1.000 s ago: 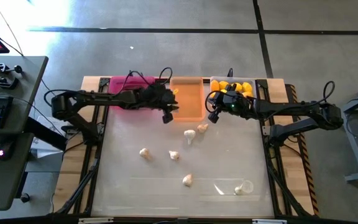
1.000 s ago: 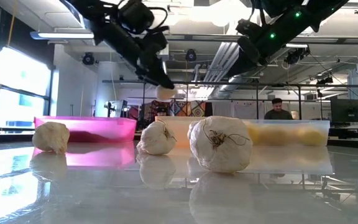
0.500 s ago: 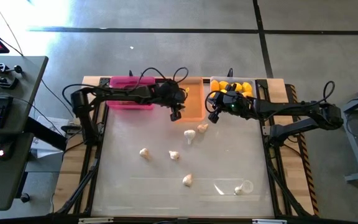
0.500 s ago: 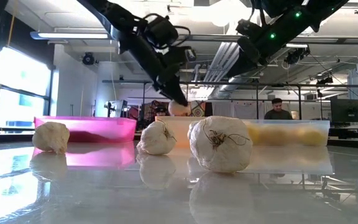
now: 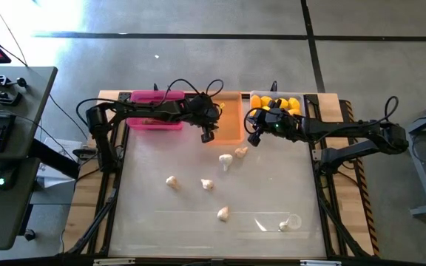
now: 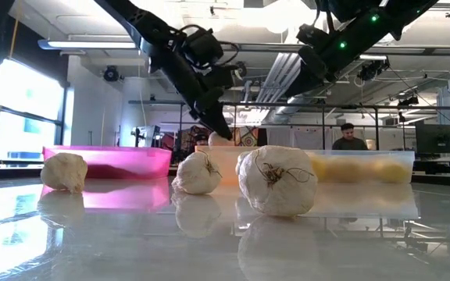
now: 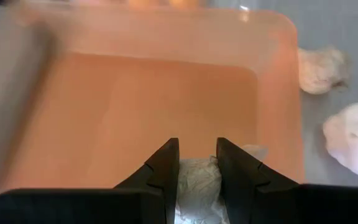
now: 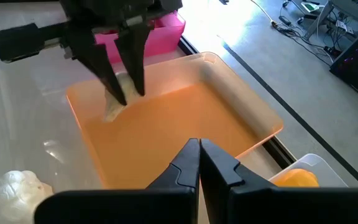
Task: Sort produce into baskets
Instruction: Put the white garlic into the orange bin
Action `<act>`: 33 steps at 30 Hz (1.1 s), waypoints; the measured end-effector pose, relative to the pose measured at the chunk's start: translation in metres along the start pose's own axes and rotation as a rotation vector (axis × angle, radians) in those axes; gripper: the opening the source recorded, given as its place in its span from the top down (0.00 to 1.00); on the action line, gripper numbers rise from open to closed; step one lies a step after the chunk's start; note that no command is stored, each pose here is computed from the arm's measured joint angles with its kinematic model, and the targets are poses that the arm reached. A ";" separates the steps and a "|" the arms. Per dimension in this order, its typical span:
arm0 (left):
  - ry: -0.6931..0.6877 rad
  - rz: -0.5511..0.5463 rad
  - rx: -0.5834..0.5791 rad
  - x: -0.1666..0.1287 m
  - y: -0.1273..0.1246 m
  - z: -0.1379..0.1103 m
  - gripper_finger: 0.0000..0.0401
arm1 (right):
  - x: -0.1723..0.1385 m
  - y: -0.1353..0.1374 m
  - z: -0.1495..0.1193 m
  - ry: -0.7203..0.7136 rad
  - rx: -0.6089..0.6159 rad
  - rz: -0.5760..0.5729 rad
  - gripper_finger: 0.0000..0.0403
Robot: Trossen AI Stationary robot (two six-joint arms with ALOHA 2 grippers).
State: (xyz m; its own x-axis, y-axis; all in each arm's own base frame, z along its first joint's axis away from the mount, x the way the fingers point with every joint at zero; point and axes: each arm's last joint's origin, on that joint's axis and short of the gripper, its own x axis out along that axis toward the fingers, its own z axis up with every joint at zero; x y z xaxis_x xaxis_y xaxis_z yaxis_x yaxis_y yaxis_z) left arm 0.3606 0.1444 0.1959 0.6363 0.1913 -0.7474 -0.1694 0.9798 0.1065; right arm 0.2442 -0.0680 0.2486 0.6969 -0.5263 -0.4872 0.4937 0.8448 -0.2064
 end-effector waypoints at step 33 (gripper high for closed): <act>-0.034 -0.071 0.181 -0.024 -0.023 0.004 0.86 | 0.000 0.000 -0.002 0.018 -0.015 0.000 1.00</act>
State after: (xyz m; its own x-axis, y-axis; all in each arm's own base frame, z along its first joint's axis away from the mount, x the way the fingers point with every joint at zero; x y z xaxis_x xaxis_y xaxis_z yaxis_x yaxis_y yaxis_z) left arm 0.3521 0.1174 0.2144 0.6676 0.1204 -0.7347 0.0130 0.9848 0.1733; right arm 0.2433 -0.0678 0.2471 0.6877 -0.5243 -0.5022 0.4857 0.8464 -0.2186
